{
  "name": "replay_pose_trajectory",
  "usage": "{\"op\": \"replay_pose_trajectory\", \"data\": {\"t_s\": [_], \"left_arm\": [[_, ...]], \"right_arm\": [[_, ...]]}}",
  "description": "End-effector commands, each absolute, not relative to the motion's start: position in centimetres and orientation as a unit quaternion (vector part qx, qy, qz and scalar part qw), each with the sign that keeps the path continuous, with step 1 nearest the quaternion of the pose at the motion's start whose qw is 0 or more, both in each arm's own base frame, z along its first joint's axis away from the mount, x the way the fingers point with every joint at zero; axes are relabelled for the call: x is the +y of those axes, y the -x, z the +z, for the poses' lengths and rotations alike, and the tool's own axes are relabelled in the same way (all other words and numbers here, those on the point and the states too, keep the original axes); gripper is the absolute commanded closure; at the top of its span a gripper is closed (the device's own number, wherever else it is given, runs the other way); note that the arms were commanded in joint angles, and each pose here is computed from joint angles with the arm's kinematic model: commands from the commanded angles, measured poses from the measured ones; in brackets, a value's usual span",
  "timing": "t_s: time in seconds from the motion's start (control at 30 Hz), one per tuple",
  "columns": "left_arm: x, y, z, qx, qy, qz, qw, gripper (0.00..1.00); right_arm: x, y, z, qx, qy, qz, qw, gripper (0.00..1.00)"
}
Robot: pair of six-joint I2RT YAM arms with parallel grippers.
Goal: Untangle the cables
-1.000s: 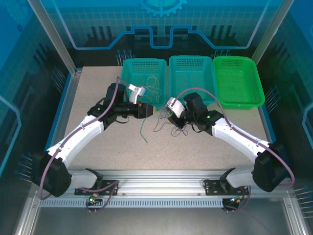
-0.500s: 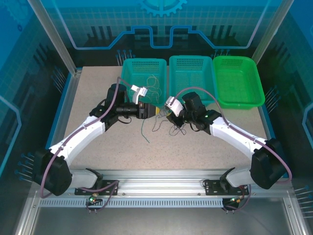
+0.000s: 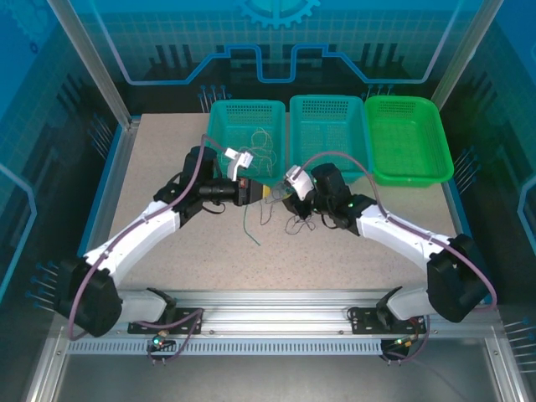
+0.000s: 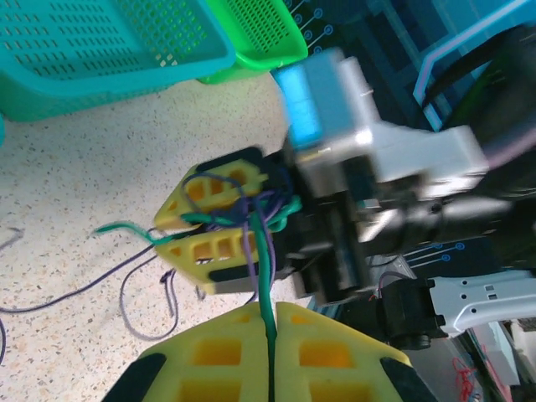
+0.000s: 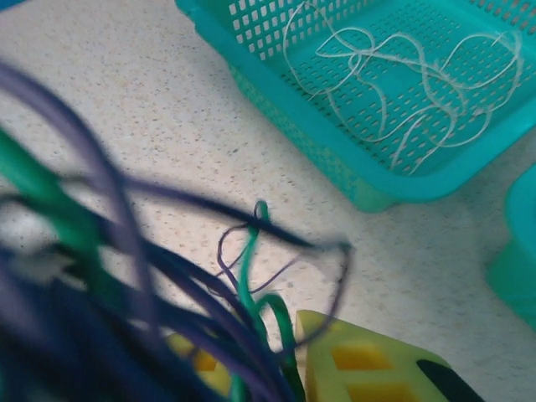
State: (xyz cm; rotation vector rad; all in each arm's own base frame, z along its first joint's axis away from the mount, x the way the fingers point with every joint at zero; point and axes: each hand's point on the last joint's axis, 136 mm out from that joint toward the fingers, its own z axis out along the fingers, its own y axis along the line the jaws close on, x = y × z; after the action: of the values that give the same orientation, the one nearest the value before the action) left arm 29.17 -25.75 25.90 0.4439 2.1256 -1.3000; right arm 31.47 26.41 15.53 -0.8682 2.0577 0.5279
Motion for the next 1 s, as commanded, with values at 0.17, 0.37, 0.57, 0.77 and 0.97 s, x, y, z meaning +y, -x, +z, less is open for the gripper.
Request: {"op": "replay_pose_trajectory", "data": {"t_s": [0.17, 0.37, 0.57, 0.77, 0.97], "left_arm": [[-23.8, -29.7, 29.9, 0.777, -0.166, -0.454, 0.403, 1.0], [-24.6, -30.5, 25.4, 0.806, -0.147, -0.459, 0.344, 1.0], [-25.0, -30.7, 22.3, 0.818, -0.135, -0.461, 0.316, 1.0], [-26.1, -30.4, 21.3, 0.819, -0.145, -0.468, 0.298, 1.0], [-26.2, -30.0, 22.4, 0.811, -0.154, -0.474, 0.306, 1.0]], "right_arm": [[21.5, -29.8, 3.6, 0.923, 0.11, 0.205, 0.308, 0.7], [22.1, -29.6, 7.7, 0.901, 0.148, 0.225, 0.341, 0.68], [25.1, -26.7, 14.3, 0.829, 0.277, 0.31, 0.374, 0.35], [26.1, -27.4, 18.4, 0.795, 0.297, 0.329, 0.414, 0.26], [27.1, -31.4, 18.8, 0.795, 0.234, 0.337, 0.447, 0.35]]}}
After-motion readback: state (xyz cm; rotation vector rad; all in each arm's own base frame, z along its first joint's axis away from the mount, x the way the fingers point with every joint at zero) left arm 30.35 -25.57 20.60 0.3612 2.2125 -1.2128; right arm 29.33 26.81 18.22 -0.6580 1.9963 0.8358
